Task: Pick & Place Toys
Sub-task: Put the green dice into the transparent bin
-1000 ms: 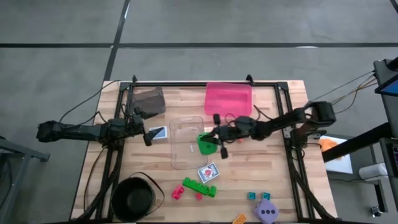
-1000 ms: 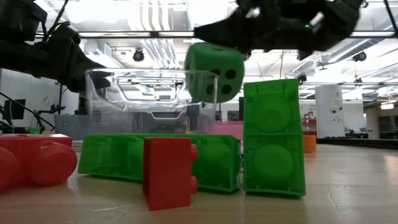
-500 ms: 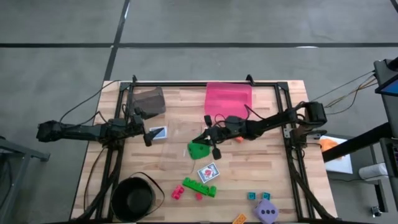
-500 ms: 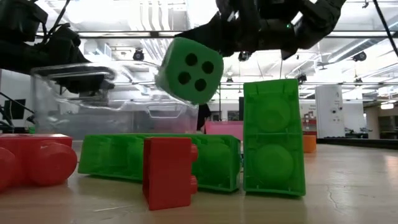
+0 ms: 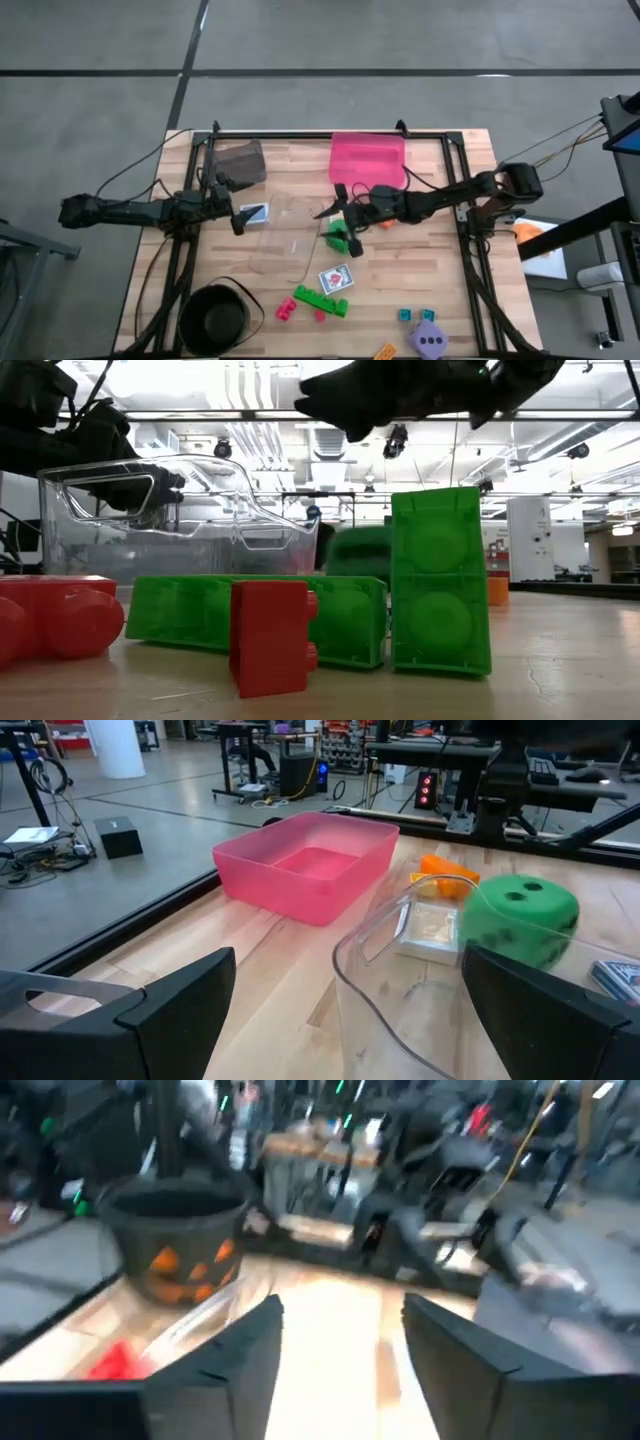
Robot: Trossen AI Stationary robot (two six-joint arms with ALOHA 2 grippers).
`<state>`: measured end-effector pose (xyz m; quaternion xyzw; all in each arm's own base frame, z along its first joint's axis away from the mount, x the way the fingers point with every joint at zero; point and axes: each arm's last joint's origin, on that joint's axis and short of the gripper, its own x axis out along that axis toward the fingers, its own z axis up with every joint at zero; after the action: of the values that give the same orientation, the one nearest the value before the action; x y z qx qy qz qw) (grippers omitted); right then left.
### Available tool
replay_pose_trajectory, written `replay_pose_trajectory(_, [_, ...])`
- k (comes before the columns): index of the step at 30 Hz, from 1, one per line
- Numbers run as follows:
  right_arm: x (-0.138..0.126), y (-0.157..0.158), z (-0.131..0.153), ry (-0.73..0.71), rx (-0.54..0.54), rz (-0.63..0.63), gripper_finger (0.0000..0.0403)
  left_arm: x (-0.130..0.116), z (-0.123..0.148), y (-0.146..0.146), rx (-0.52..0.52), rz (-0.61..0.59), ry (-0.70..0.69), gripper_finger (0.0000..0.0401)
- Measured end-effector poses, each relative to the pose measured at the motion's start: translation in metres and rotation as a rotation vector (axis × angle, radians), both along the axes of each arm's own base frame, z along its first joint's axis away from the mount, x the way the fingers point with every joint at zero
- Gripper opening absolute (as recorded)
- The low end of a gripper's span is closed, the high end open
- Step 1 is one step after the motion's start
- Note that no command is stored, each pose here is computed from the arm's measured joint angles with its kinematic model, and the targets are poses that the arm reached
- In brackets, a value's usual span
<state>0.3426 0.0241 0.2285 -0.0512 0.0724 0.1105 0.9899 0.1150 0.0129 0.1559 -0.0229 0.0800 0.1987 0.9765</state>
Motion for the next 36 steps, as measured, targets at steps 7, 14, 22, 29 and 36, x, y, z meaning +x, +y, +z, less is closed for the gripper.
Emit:
replay_pose_trajectory(7, [-0.015, 0.017, -0.014, 0.285, -0.063, -0.073, 0.0250, 0.000, 0.000, 0.000, 0.000, 0.000, 0.000, 0.0392])
replay_pose_trajectory(14, [-0.026, 0.029, -0.027, 0.527, -0.071, -0.158, 0.0252, 0.000, 0.000, 0.000, -0.004, 0.000, -0.002, 0.0392])
replay_pose_trajectory(22, [-0.032, 0.055, -0.033, 0.639, -0.183, -0.202, 0.0252, 0.000, 0.000, 0.000, -0.004, 0.000, -0.002, 0.0392])
replay_pose_trajectory(29, [-0.026, 0.065, -0.053, 0.725, -0.307, -0.297, 0.0252, 0.000, 0.000, 0.000, -0.004, 0.001, -0.002, 0.0392])
replay_pose_trajectory(36, [-0.015, 0.076, -0.073, 0.758, -0.433, -0.384, 0.0221, 0.000, 0.000, 0.000, -0.004, 0.000, -0.002, 0.0392])
